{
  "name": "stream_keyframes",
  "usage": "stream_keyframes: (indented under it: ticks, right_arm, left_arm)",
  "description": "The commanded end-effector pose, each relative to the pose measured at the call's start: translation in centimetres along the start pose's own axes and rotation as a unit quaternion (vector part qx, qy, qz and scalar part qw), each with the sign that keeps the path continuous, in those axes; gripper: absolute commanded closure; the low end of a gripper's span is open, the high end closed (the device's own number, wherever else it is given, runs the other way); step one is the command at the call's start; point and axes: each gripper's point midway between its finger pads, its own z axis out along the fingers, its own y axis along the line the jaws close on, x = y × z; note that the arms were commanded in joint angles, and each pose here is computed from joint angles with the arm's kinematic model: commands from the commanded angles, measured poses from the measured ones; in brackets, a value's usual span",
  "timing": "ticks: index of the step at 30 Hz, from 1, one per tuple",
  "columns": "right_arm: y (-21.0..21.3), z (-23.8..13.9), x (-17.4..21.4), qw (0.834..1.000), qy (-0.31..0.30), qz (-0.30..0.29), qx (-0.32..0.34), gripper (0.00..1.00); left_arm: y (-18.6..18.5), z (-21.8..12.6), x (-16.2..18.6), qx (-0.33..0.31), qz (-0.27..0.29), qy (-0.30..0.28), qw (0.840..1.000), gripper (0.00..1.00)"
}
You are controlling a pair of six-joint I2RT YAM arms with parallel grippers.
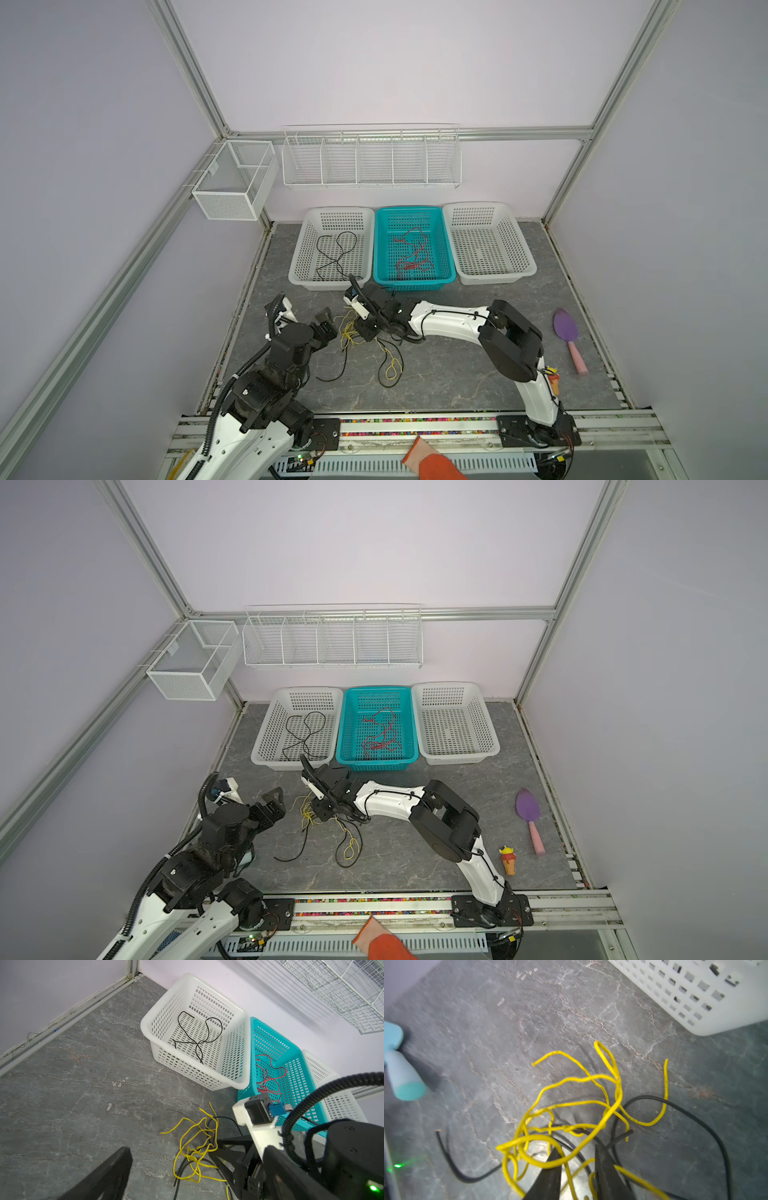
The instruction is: Untangle the cables
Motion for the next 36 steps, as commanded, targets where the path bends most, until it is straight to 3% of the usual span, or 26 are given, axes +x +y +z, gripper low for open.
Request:
stream_keyframes:
  ticks: [1, 6, 15, 22, 29, 32, 36]
  right_arm:
    - [-1.1, -0.4, 0.0, 1.0, 0.006, -0.01, 0.019, 0.81]
    - [-1.2, -3.7, -0.8, 0.999, -0.012, -0.022, 0.028, 0.92]
    - [-2.2, -11.1, -1.9, 0.998, -0.06, -0.004, 0.029, 0.93]
    - [-2.7, -15.7, -2.5, 0.994, -0.109, 0.026, -0.015, 0.93]
    - [-2.1, -19.6, -3.1, 0.985, -0.163, 0.017, -0.047, 0.93]
    - [-2.5, -19.9, -3.0, 0.985, -0.166, 0.02, -0.043, 0.93]
    - [-3.1, -19.7, -2.8, 0.986, -0.159, 0.025, -0.036, 0.93]
  left_arm:
    - [0.7, 0.4, 0.8, -0.015, -0.003, 0.01, 1.0, 0.01]
    - [0.2, 1.0, 2.0, 0.003, -0.014, 0.028, 1.0, 0.01]
    - [-3.6, 2.7, 4.7, 0.085, -0.042, 0.089, 0.992, 0.0]
    - [-6.6, 3.8, 6.4, 0.157, -0.089, 0.121, 0.976, 0.08]
    - [-11.1, 3.4, 6.4, 0.272, -0.124, 0.137, 0.945, 0.09]
    - [-13.3, 2.3, 6.0, 0.339, -0.127, 0.138, 0.922, 0.08]
    - [-14.8, 1.1, 5.6, 0.389, -0.118, 0.137, 0.903, 0.08]
